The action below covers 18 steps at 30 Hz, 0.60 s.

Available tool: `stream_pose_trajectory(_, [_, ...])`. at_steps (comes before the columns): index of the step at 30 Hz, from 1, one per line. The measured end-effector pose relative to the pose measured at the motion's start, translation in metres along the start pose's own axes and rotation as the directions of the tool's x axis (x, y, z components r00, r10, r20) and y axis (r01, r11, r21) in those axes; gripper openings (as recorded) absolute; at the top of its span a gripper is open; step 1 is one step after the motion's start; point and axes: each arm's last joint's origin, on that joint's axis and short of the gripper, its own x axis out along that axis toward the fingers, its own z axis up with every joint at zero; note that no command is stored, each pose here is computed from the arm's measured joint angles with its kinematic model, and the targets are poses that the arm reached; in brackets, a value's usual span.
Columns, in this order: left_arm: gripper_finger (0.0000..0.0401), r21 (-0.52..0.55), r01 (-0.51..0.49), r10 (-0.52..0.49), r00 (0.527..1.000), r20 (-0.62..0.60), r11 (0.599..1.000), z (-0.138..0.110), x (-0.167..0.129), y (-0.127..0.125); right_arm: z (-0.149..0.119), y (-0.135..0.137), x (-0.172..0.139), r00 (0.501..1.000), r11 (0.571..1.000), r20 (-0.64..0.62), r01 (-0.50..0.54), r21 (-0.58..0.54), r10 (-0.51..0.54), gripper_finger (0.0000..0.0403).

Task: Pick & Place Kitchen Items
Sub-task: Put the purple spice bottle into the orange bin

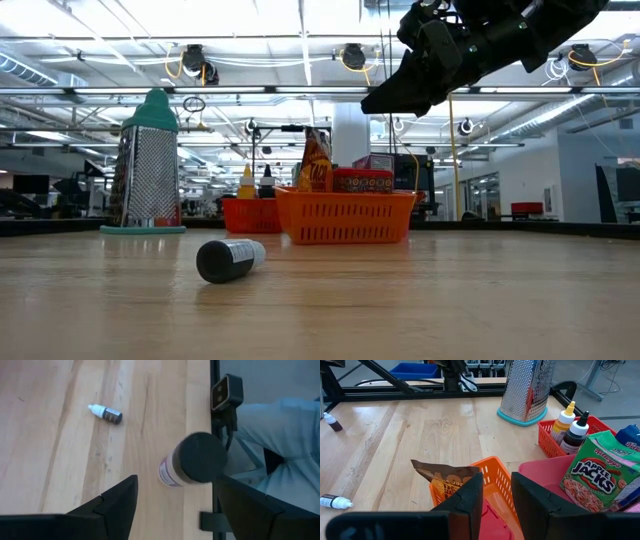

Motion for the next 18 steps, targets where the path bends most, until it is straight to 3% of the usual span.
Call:
stream_pose_trajectory(8, [0.0269,-0.001,-0.017,0.017,0.998,0.064,1.0,-0.007,-0.004,-0.009,0.0,0.0,0.0,1.0,1.0,0.0,0.0,0.0,0.0,0.0093])
stream_pose_trajectory(18, [0.0269,-0.068,0.086,-0.075,0.986,0.151,0.994,-0.025,0.011,-0.01,0.0,0.0,0.0,1.0,1.0,0.0,0.0,0.0,0.0,0.0093])
